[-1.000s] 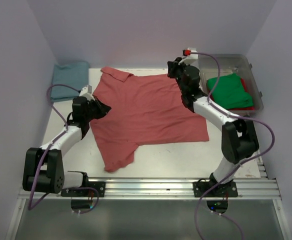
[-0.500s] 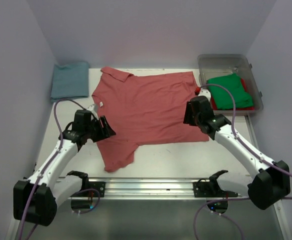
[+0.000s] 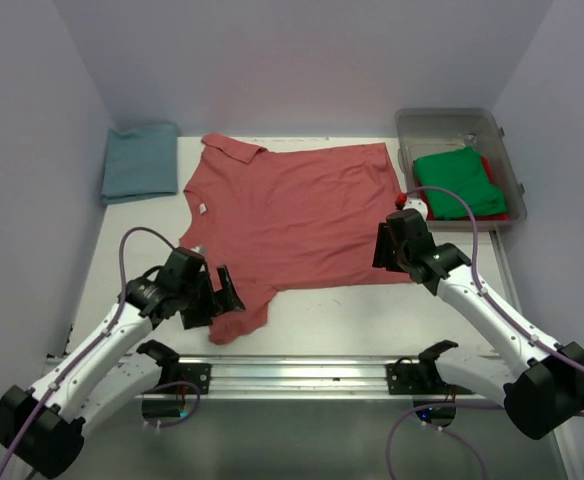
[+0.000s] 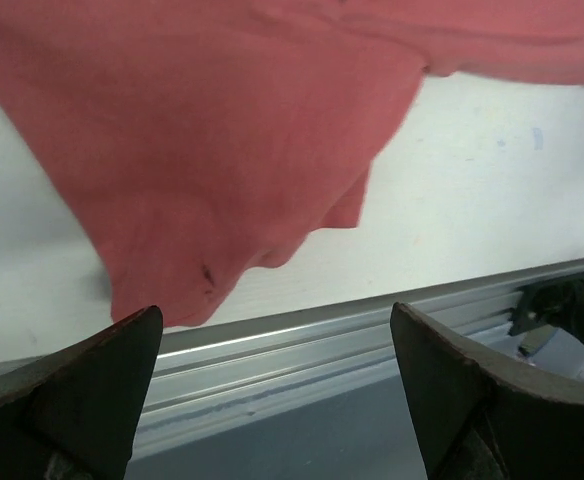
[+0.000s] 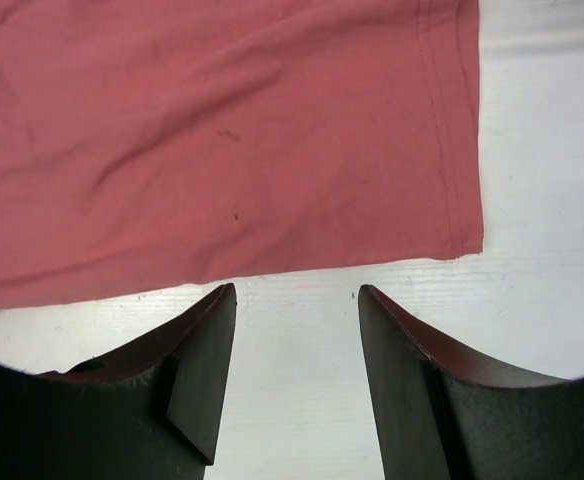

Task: Fold and stack the t-shirts
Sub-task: Flatten out the tshirt

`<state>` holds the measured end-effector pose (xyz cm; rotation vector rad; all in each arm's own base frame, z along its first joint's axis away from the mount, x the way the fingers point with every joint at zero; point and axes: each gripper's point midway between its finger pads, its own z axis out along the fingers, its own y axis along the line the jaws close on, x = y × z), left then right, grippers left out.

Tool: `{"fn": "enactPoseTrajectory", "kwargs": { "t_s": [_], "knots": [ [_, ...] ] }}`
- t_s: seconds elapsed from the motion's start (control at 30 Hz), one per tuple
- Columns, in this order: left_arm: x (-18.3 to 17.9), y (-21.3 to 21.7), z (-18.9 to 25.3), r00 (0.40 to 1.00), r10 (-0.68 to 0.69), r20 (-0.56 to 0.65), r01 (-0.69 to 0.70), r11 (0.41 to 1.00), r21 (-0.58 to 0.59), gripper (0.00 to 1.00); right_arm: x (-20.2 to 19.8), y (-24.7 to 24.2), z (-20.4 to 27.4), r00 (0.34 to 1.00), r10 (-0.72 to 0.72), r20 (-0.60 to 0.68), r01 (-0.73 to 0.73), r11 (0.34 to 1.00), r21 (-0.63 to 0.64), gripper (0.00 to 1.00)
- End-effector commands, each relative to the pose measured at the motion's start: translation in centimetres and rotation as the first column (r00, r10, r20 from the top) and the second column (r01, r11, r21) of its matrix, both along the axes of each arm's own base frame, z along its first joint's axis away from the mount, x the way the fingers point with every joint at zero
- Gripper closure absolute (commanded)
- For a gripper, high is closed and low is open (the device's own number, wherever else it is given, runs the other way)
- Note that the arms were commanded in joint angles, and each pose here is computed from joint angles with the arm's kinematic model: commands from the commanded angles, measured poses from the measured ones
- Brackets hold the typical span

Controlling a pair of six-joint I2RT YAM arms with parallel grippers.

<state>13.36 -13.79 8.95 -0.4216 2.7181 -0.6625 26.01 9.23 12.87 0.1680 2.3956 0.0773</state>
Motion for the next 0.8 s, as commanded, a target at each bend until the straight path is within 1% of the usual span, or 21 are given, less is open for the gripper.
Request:
{"fn": "enactPoseTrajectory", "kwargs": {
  "t_s": [0.0, 0.07, 0.1, 0.27, 0.37, 0.5, 0.53, 0.77],
  "knots": [
    [-0.8, 0.5, -2.7, 0.991, 0.039, -0.124, -0.025, 0.993, 0.113, 0.0, 0.2, 0.5, 0.6, 1.0, 0.004, 0.023, -0.005, 1.0, 0.031, 0.44],
    [-0.3, 0.3, -3.0, 0.993, 0.034, -0.116, -0.017, 0.989, 0.144, 0.0, 0.3, 0.5, 0.9, 0.999, 0.007, 0.036, -0.009, 0.999, 0.032, 0.44],
    [-0.2, 0.5, -3.5, 0.992, 0.032, -0.126, -0.008, 0.983, 0.186, 0.0, 0.3, 0.5, 0.9, 0.999, 0.01, 0.042, -0.011, 0.999, 0.032, 0.44],
    [1.7, 1.2, -3.3, 0.996, 0.054, -0.071, -0.031, 0.955, 0.296, 0.0, 0.1, 0.8, 0.4, 0.998, 0.039, 0.043, -0.041, 0.998, 0.044, 0.43],
    [1.2, 1.3, -4.3, 0.994, 0.051, -0.1, -0.016, 0.946, 0.324, 0.0, -0.2, 0.8, 0.1, 0.998, 0.058, 0.039, -0.059, 0.998, 0.038, 0.43],
    [-0.5, 1.2, -6.4, 0.98, 0.026, -0.198, 0.043, 0.941, 0.336, 0.0, -0.4, 0.7, -0.1, 0.997, 0.064, 0.042, -0.065, 0.997, 0.037, 0.45],
    [-0.9, 0.8, -6.6, 0.976, 0.013, -0.219, 0.059, 0.945, 0.32, 0.0, -0.5, 0.7, -0.1, 0.997, 0.064, 0.04, -0.066, 0.997, 0.035, 0.46],
    [-2.0, -1.0, -6.9, 0.963, -0.079, -0.257, 0.166, 0.927, 0.336, 0.0, -1.0, 0.2, 0.0, 0.997, 0.05, 0.056, -0.052, 0.998, 0.037, 0.52]
  ]
}}
